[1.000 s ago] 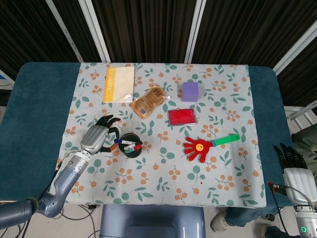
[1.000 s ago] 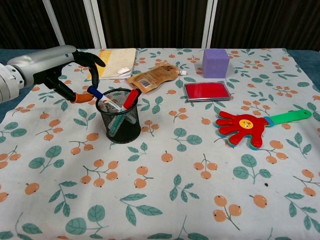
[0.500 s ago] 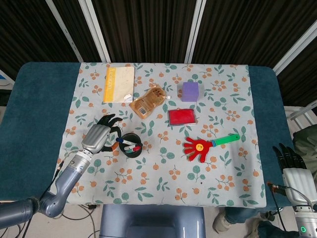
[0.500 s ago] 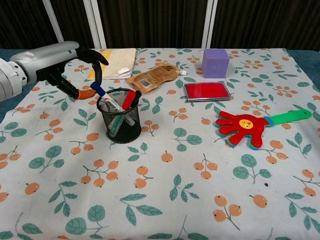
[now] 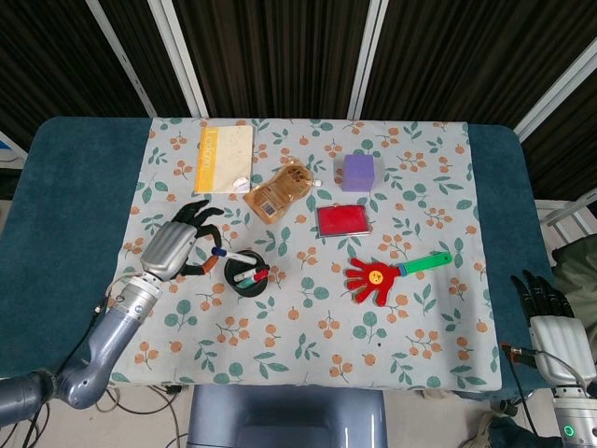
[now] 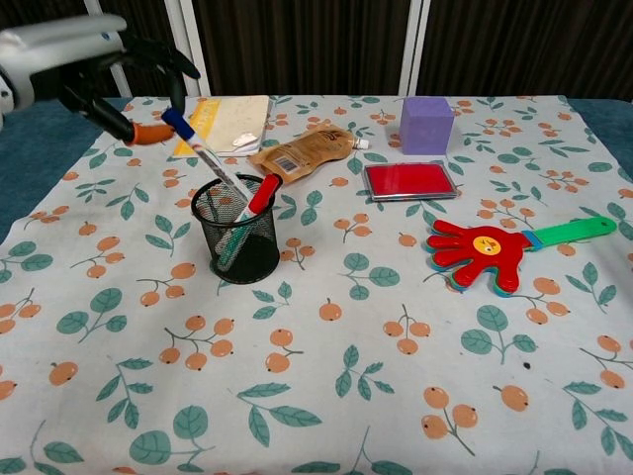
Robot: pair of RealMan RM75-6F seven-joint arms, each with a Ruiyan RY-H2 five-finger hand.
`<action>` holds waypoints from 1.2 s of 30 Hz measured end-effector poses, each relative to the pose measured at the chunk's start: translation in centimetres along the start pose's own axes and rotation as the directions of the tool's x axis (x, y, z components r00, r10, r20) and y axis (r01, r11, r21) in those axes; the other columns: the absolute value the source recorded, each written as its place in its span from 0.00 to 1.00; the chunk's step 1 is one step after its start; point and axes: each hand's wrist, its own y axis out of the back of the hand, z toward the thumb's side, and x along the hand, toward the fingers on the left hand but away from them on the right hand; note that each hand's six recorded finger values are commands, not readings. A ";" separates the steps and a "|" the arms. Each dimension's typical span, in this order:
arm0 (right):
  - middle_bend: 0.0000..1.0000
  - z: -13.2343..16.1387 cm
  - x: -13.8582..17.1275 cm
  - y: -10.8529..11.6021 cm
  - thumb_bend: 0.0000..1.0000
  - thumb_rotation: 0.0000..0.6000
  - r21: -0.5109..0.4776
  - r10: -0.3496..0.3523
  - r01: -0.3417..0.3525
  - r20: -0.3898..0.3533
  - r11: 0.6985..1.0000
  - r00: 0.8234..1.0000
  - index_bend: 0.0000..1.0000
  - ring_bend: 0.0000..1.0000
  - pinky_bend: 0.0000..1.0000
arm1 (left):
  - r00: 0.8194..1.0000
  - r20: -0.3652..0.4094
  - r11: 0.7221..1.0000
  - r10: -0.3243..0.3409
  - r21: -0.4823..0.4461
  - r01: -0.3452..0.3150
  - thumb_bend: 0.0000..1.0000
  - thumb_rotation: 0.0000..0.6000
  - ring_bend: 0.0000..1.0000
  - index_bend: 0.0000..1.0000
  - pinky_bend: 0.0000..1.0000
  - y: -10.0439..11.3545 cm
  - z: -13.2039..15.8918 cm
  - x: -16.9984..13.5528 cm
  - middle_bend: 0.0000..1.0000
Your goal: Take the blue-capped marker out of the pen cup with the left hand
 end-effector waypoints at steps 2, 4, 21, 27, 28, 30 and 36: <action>0.00 0.0 0.0 -0.1 0.04 1.00 0.002 0.001 -0.001 0.003 1.000 1.000 0.00 0.00 0.15 | 1.000 0.001 1.000 0.028 0.001 -0.028 0.40 1.00 0.00 0.59 0.08 1.8 0.0 -0.3 0.17; 0.00 0.0 -0.1 -0.1 0.04 1.00 0.004 0.003 -0.003 0.005 1.000 1.000 0.00 0.00 0.15 | 0.999 -0.002 0.999 0.050 0.007 -0.050 0.40 1.00 0.00 0.59 0.08 3.4 -0.2 -0.6 0.17; 0.00 0.3 -0.1 -0.3 0.04 1.00 0.012 0.009 -0.009 0.003 1.000 1.000 0.00 0.00 0.15 | 0.979 -0.172 0.992 0.113 0.068 -0.103 0.40 1.00 0.00 0.60 0.08 8.4 -8.3 -2.2 0.17; 0.00 0.4 -0.2 -0.6 0.04 1.00 0.018 0.018 -0.018 0.003 1.000 1.000 0.00 0.00 0.15 | 0.974 -0.200 0.994 0.105 -0.013 -0.110 0.40 1.00 0.00 0.60 0.08 6.7 -10.9 -1.1 0.17; 0.00 0.4 -0.2 -0.6 0.04 1.00 0.019 0.018 -0.018 0.002 1.000 1.000 0.00 0.00 0.15 | 0.976 -0.194 0.994 0.103 -0.027 -0.110 0.40 1.00 0.00 0.60 0.08 6.3 -10.9 -0.8 0.17; 0.00 0.5 -0.2 -0.6 0.04 1.00 0.022 0.018 -0.018 0.001 1.000 1.000 0.00 0.00 0.15 | 0.980 -0.170 0.993 0.102 -0.035 -0.110 0.40 1.00 0.00 0.60 0.08 5.6 -10.6 0.0 0.17; 0.00 0.4 -0.2 -0.7 0.04 1.00 0.019 0.020 -0.020 0.003 1.000 1.000 0.00 0.00 0.15 | 0.986 -0.157 0.998 0.061 -0.024 -0.065 0.41 1.00 0.00 0.60 0.08 3.9 -9.9 2.1 0.17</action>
